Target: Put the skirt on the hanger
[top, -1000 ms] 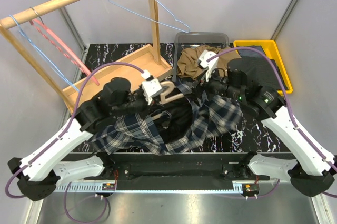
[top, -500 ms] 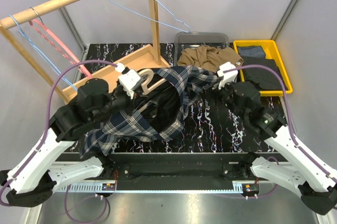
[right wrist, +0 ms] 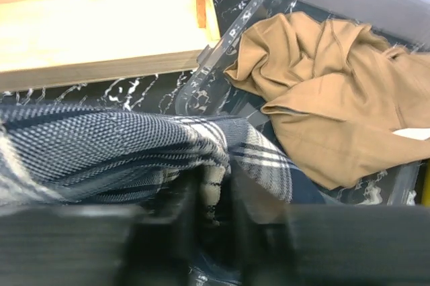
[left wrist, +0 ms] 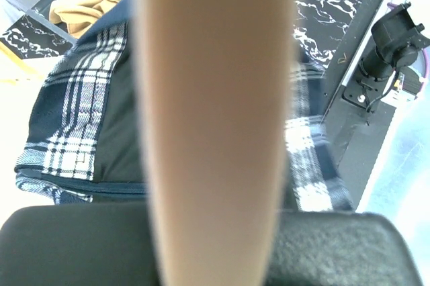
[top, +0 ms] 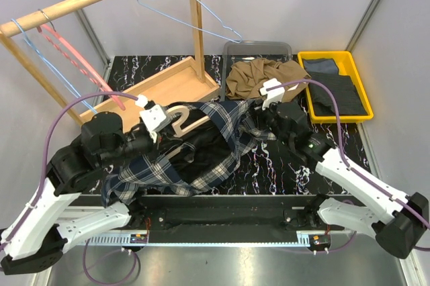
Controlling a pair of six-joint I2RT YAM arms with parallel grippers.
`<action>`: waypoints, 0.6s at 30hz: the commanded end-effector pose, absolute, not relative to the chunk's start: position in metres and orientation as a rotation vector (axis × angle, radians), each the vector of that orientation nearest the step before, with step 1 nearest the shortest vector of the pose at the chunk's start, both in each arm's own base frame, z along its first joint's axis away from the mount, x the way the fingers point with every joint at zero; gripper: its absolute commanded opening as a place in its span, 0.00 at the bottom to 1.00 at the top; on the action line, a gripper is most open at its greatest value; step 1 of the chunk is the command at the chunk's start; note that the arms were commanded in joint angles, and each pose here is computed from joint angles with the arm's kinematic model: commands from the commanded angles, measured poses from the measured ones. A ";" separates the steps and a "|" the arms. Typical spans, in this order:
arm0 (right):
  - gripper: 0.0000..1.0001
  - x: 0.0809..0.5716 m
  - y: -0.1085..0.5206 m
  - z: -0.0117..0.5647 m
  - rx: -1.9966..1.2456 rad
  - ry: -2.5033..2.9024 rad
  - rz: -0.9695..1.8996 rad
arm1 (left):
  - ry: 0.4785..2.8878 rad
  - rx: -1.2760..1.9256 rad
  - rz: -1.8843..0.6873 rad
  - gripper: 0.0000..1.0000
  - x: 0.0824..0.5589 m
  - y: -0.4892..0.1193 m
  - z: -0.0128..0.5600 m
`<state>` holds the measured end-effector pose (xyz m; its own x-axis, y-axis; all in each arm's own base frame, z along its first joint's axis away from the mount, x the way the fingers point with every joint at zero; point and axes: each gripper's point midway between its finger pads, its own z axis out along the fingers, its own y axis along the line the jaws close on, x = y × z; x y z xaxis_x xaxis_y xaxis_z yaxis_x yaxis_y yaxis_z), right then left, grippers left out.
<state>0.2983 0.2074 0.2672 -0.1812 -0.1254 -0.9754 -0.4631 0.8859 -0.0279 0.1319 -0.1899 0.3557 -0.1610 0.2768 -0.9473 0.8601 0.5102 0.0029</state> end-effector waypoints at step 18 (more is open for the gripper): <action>0.00 0.341 0.134 0.248 0.004 1.873 0.202 | 1.540 0.854 -0.685 0.00 0.122 -0.166 0.387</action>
